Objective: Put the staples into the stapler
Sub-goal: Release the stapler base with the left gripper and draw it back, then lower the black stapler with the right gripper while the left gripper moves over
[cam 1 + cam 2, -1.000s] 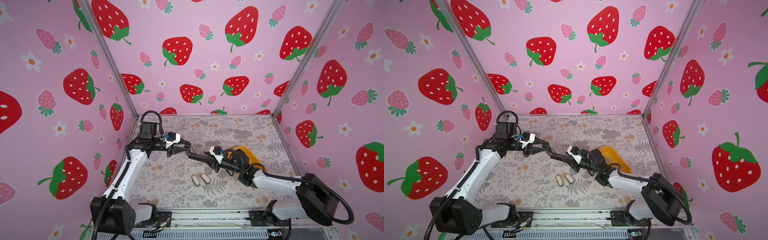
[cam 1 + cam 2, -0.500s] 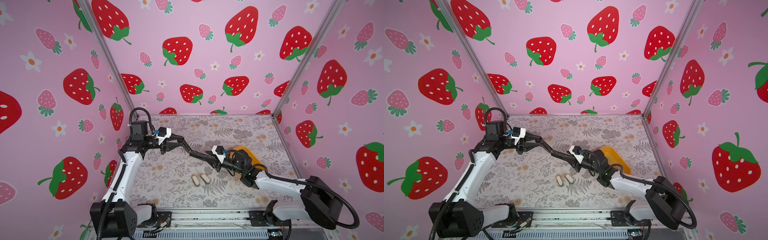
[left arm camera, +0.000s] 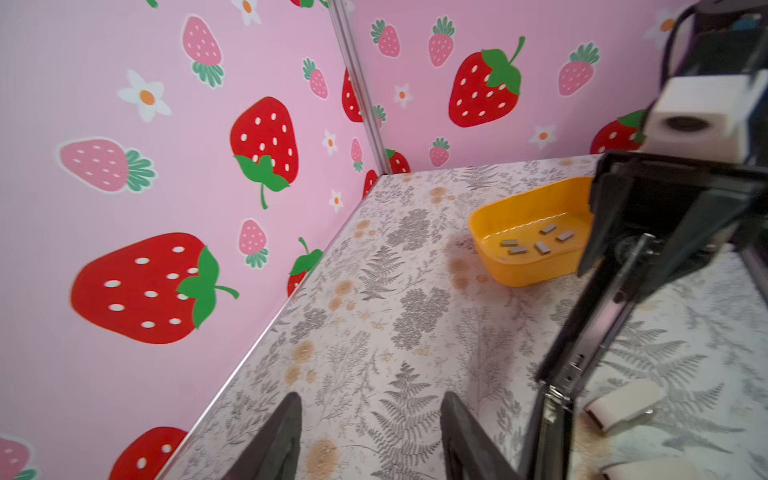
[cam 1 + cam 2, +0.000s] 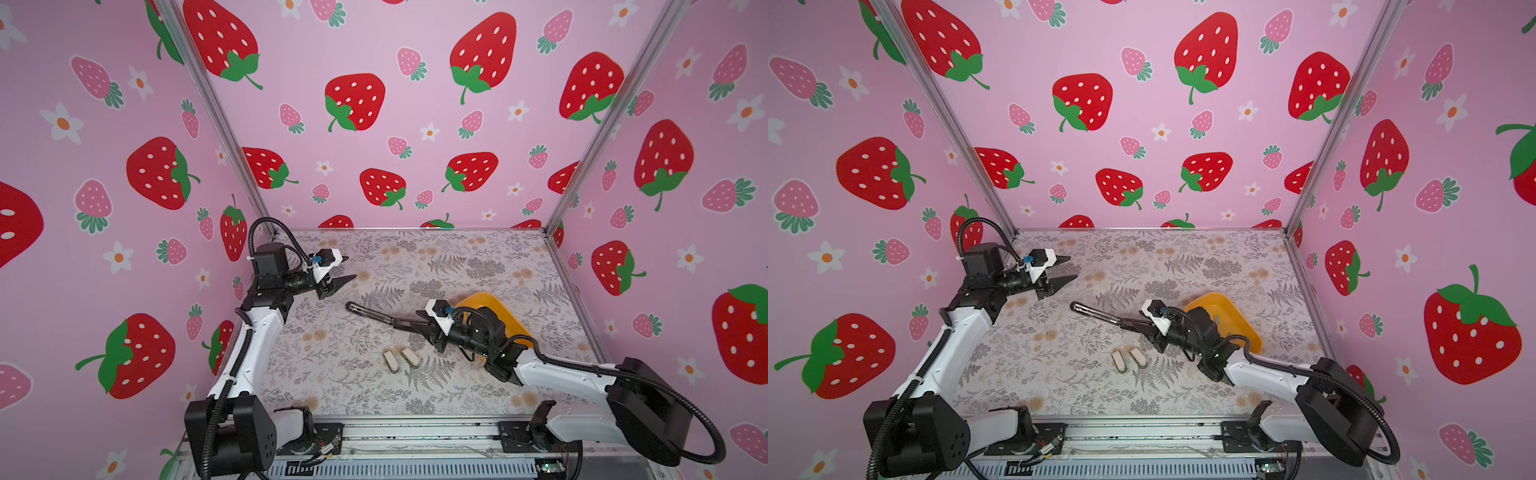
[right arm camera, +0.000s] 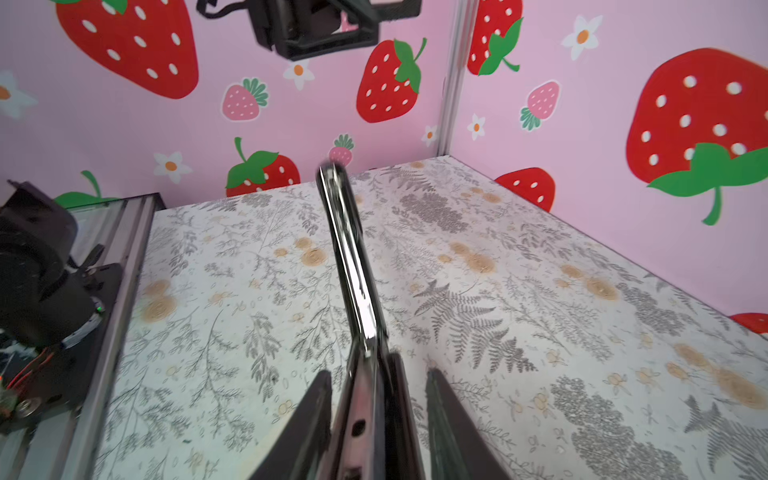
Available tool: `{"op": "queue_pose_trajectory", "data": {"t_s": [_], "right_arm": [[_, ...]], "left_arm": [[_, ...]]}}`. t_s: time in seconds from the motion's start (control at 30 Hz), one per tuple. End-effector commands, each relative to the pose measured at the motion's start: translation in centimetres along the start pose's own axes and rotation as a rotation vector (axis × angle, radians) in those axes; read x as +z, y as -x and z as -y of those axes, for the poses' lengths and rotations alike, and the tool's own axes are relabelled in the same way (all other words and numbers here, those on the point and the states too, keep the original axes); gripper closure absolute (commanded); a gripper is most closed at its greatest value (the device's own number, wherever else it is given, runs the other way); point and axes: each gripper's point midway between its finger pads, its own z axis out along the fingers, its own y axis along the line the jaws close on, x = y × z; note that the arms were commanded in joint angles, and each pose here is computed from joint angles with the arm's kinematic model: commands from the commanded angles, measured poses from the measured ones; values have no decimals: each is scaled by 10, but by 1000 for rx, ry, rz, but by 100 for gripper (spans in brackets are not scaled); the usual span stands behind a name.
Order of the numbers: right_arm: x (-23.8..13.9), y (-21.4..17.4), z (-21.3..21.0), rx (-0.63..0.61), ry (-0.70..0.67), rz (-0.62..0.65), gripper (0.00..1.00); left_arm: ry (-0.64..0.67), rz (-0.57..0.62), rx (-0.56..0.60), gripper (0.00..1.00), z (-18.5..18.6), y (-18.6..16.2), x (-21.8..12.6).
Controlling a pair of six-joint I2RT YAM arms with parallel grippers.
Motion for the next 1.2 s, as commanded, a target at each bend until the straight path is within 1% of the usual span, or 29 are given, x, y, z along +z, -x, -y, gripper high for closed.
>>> {"op": "queue_pose_trajectory", "data": {"t_s": [0.0, 0.27, 0.43, 0.5, 0.57, 0.67, 0.77, 0.9, 1.03, 1.17], "right_arm": [[-4, 12, -3, -35, 0, 45, 83], [4, -6, 21, 14, -124, -15, 83], [4, -23, 34, 61, -203, -58, 83], [-3, -33, 40, 124, -258, -62, 83], [-16, -45, 47, 195, -329, -59, 82], [-34, -59, 50, 257, -414, -55, 82], [-51, -70, 50, 308, -484, -48, 82], [-66, -79, 39, 332, -507, -36, 82], [-73, -91, 25, 323, -515, -61, 80], [-86, -111, 15, 350, -540, -71, 79]], "left_arm": [[78, -18, 50, 41, -18, 1, -1], [87, 7, 37, 40, -19, 5, -2], [49, 37, 49, 40, -8, 15, 1], [2, 29, 89, 40, 8, 17, 8], [-59, -7, 141, 40, 28, 15, 18], [-173, -37, 209, 40, 62, 7, 35], [-263, -46, 209, 40, 85, -3, 48], [-378, -143, 240, 39, 116, -31, 69], [-448, -155, 218, 40, 135, -38, 82], [-524, -193, 247, 40, 165, -51, 95]]}}
